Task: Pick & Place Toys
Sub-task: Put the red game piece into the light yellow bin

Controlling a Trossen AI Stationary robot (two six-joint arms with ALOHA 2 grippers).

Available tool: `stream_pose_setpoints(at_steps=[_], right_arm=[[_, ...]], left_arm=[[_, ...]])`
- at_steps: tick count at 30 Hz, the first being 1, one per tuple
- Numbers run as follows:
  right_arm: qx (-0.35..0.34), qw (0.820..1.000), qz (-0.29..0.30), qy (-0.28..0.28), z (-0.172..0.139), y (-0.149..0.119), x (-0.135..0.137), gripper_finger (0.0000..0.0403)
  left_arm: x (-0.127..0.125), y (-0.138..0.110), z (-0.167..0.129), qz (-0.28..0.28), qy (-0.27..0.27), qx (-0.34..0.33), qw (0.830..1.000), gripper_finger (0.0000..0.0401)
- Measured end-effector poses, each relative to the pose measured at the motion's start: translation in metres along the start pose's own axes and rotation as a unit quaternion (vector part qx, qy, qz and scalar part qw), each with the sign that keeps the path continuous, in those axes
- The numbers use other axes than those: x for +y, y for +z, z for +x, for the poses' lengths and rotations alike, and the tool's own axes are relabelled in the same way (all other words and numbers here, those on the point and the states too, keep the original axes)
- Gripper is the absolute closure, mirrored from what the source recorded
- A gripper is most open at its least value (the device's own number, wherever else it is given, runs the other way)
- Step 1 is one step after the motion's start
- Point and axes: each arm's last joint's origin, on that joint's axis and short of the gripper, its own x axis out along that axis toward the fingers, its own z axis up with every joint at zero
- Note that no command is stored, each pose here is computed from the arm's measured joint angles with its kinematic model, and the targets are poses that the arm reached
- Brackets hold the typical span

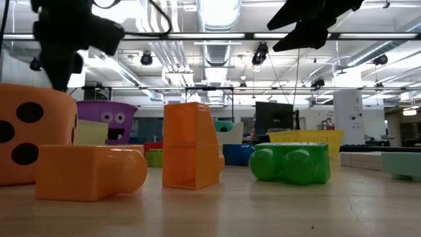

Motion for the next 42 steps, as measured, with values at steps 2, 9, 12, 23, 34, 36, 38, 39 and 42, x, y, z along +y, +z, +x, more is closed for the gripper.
stream_pose_setpoints(at_steps=[2, 9, 12, 23, 34, 36, 38, 39, 42], right_arm=[[0.0, 1.0, 0.0, 0.0, 0.0, 0.0, 0.0, 0.0004], [0.0, 1.0, 0.0, 0.0, 0.0, 0.0, 0.0, 0.0004], [-0.001, 1.0, -0.001, 0.0, 0.0, 0.0, 0.0, 0.0004], [0.0, 1.0, -0.002, 0.0, 0.0, 0.0, 0.0, 0.0004], [-0.001, 1.0, -0.007, 0.002, 0.0, 0.0, 0.0, 0.0004], [-0.002, 1.0, -0.006, 0.003, 0.0, 0.001, 0.0, 0.0004], [-0.002, 1.0, -0.006, 0.003, 0.0, 0.001, 0.0, 0.0004], [-0.002, 1.0, -0.006, 0.004, 0.0, 0.001, 0.0, 0.0004], [0.002, 1.0, -0.006, 0.012, 0.0, 0.0, 0.001, 0.0004]], left_arm=[[-0.002, 0.006, -0.004, 0.015, -0.005, -0.026, 1.0, 0.0198], [0.008, 0.021, -0.008, 0.005, 0.032, -0.088, 0.996, 0.0186], [0.014, 0.03, -0.004, -0.014, 0.027, -0.103, 0.994, 0.0155], [0.027, 0.06, 0.008, -0.027, -0.001, -0.169, 0.985, 0.0069], [0.025, 0.077, 0.028, -0.015, 0.014, -0.156, 0.988, 0.0068], [0.025, 0.085, 0.035, -0.011, 0.026, -0.143, 0.989, 0.0068], [0.024, 0.095, 0.039, -0.004, 0.032, -0.139, 0.99, 0.0068], [0.023, 0.1, 0.041, 0.002, 0.035, -0.136, 0.99, 0.0068], [0.022, 0.114, 0.045, 0.024, 0.048, -0.123, 0.991, 0.0068]])
